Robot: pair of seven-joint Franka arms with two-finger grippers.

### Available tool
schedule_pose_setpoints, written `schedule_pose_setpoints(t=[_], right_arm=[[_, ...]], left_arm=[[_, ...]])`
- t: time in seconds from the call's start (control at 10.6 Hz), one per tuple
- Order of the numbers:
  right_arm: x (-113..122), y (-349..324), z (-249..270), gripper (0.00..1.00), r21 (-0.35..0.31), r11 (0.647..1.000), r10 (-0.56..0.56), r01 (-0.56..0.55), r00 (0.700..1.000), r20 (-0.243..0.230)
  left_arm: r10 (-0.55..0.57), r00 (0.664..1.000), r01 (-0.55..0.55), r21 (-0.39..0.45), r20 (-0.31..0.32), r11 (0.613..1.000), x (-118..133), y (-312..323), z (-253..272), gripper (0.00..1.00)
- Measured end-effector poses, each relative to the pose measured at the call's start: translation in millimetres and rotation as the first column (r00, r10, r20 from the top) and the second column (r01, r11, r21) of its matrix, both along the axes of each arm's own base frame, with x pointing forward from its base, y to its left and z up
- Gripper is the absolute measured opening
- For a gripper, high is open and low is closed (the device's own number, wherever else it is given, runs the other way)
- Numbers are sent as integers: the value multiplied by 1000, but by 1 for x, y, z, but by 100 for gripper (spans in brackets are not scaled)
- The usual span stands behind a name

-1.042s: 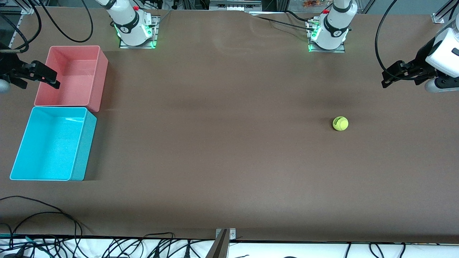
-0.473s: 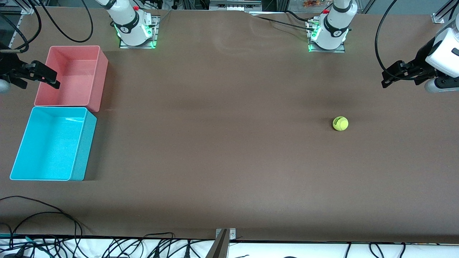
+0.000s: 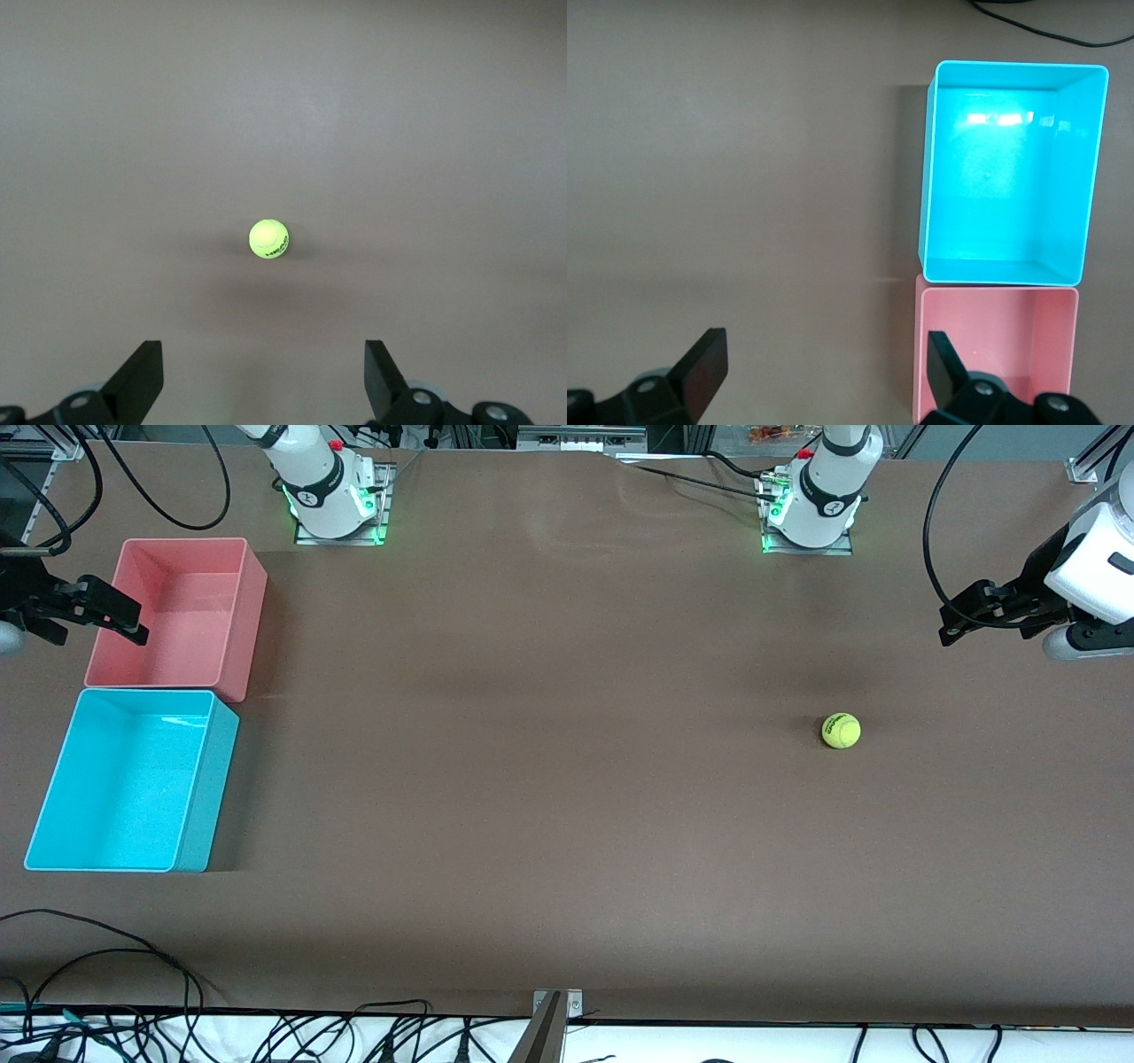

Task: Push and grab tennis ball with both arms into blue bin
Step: 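Move the left gripper toward the tennis ball and lower it beside it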

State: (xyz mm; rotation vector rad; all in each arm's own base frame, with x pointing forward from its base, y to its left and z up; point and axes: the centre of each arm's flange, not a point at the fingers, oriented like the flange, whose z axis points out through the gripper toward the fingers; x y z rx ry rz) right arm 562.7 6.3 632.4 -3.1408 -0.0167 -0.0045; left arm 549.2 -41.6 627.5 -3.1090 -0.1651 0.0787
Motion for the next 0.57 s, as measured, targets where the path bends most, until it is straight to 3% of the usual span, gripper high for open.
schedule_pose_setpoints(t=[0.38, 0.57], right_arm=[[0, -5, 0, 100, 0, 1000, -9, 9, 1000, 2], [0, -5, 0, 100, 0, 1000, -9, 9, 1000, 4]], left_arm=[[2, 1000, -2, 1, -13, 1000, 4, 1, -12, 100], [10, 1000, -10, -2, 27, 1000, 12, 6, -33, 100]])
